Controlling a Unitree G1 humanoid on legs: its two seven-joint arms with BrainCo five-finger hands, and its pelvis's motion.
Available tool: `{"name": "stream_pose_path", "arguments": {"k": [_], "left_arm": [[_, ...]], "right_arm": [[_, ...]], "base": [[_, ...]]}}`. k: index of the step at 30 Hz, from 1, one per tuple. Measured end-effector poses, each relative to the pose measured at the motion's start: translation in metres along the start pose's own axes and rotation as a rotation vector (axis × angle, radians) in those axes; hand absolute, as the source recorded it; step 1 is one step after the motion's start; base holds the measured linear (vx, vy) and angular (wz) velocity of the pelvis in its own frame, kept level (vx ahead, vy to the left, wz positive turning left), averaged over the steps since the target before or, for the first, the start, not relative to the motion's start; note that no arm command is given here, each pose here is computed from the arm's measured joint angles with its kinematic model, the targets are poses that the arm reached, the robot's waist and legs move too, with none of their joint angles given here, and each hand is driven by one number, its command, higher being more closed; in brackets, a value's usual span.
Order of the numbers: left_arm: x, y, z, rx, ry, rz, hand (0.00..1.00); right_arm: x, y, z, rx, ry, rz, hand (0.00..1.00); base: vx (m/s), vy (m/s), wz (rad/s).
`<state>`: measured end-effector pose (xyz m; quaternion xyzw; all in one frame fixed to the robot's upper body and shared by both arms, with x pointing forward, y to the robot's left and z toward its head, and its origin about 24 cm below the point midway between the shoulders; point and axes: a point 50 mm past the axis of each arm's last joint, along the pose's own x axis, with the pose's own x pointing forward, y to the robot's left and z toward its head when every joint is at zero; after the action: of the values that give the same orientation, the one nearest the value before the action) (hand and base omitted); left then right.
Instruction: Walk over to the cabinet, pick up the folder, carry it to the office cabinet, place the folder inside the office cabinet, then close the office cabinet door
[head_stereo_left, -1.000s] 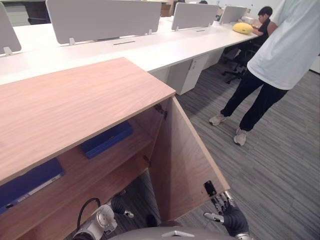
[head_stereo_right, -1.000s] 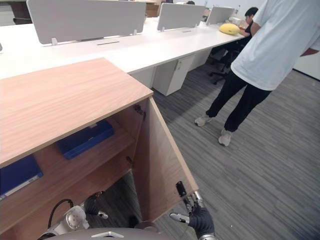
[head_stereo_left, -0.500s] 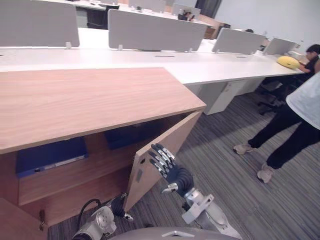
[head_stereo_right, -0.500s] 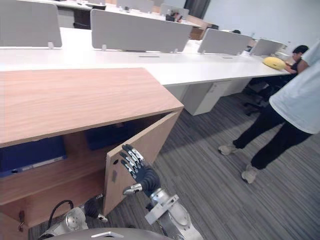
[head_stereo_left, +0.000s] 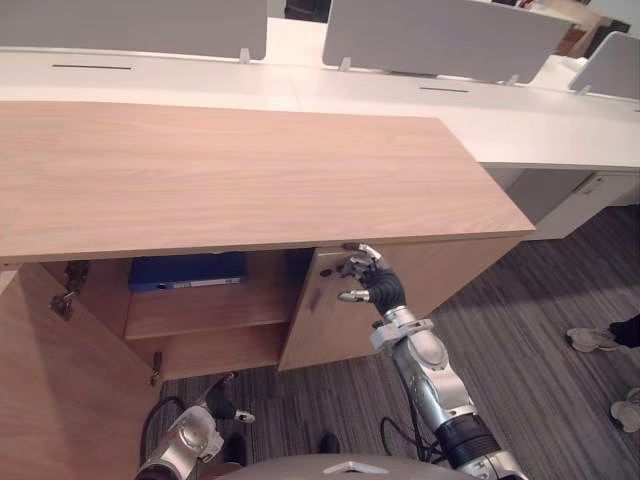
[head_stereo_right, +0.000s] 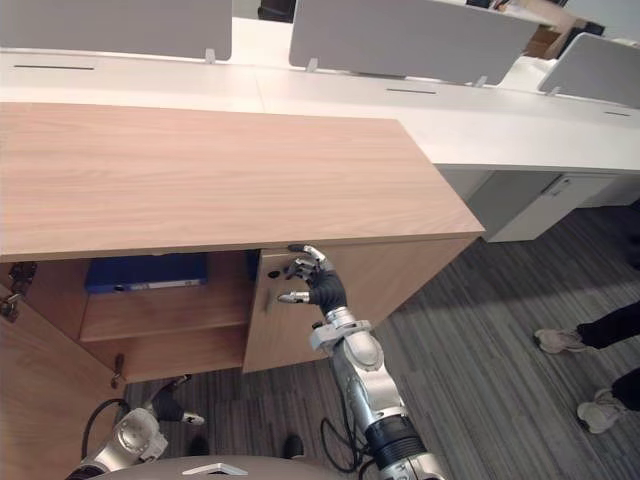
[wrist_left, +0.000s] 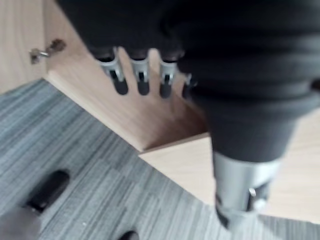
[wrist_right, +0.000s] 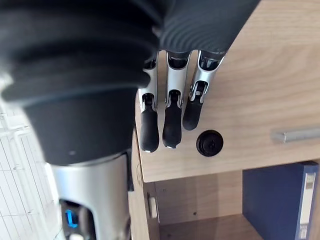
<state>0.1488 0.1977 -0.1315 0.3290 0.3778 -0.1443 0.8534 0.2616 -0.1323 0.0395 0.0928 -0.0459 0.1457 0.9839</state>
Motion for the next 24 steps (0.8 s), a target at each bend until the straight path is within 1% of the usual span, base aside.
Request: {"name": "stream_pose_path", "arguments": {"k": [1,5,10,14,19,24], "left_arm": [[-0.001,0.003,-0.004,-0.026,0.017,0.02,0.0],[-0.001,0.005,-0.005,-0.092,0.029,0.061,0.0],[-0.007,0.001,-0.02,-0.152,0.082,0.08,0.0],[-0.009,-0.002,-0.024,-0.17,0.102,0.091,0.0],[-0.011,-0.01,-0.025,-0.191,0.114,0.08,0.0],[-0.011,-0.011,-0.026,-0.233,0.119,0.088,0.0]], "right_arm": [[0.001,-0.002,-0.001,-0.01,0.006,-0.013,0.0],[-0.022,-0.012,-0.052,-0.03,0.277,-0.103,0.0],[-0.042,-0.02,-0.063,-0.077,0.333,-0.177,0.0],[-0.058,-0.027,-0.074,-0.118,0.391,-0.223,0.0],[-0.093,-0.025,-0.105,-0.166,0.566,-0.261,0.0],[-0.113,-0.028,-0.119,-0.183,0.662,-0.285,0.0]], "base": [[0.08,0.001,0.12],[0.11,-0.017,0.19],[0.04,-0.022,0.1],[-0.02,-0.023,0.02],[-0.08,-0.017,0.0],[-0.04,-0.013,-0.11]]}}
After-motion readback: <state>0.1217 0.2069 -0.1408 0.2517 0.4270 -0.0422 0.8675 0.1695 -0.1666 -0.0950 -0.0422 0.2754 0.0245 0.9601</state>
